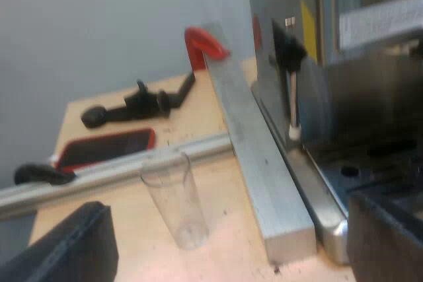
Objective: Put the handle in the coffee machine
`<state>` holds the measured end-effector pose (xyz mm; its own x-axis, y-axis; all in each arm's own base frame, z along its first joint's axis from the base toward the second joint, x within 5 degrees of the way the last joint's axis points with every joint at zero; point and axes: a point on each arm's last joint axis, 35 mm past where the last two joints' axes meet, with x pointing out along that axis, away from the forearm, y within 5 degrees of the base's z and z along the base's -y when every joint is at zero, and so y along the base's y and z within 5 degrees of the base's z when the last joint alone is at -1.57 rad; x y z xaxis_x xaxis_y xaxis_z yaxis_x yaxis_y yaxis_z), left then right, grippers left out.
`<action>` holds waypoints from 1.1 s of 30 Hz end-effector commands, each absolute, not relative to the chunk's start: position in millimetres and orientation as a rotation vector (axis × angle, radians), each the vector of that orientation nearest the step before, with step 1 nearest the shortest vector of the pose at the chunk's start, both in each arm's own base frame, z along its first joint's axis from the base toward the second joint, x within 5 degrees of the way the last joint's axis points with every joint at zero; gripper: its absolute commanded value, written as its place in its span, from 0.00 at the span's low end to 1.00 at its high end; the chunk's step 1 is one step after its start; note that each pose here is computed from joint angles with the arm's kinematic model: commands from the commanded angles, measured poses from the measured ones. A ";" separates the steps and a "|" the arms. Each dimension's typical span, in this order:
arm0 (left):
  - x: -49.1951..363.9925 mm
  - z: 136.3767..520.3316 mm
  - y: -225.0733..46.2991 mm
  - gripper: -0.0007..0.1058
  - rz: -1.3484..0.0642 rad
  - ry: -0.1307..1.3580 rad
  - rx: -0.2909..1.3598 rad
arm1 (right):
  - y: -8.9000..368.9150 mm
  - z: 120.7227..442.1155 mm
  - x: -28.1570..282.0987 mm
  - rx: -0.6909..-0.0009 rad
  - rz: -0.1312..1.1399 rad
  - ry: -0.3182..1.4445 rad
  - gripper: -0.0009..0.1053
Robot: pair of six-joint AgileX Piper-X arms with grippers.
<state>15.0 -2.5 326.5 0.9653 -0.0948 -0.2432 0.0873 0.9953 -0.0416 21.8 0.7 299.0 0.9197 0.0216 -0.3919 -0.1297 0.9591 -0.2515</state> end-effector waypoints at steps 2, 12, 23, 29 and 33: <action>24.9 312.6 -2.7 0.69 -0.084 0.307 -0.042 | 1.0 285.5 29.9 -0.276 0.093 0.441 0.49; 27.0 291.2 -2.8 0.69 -0.080 0.435 -0.041 | 1.0 247.4 42.2 -0.271 0.110 0.561 0.49; 27.0 291.2 -2.7 0.69 -0.077 0.435 -0.042 | 1.0 245.5 43.3 -0.266 0.107 0.563 0.49; 27.0 291.2 -2.7 0.69 -0.077 0.435 -0.042 | 1.0 245.5 43.3 -0.266 0.107 0.563 0.49; 27.0 291.2 -2.7 0.69 -0.077 0.435 -0.042 | 1.0 245.5 43.3 -0.266 0.107 0.563 0.49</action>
<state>25.2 -2.8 289.9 0.9061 -0.0896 -0.4136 0.0769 0.9959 -0.0473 42.4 0.8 242.9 0.8373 0.0213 -0.5464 -0.1677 0.9611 -0.2194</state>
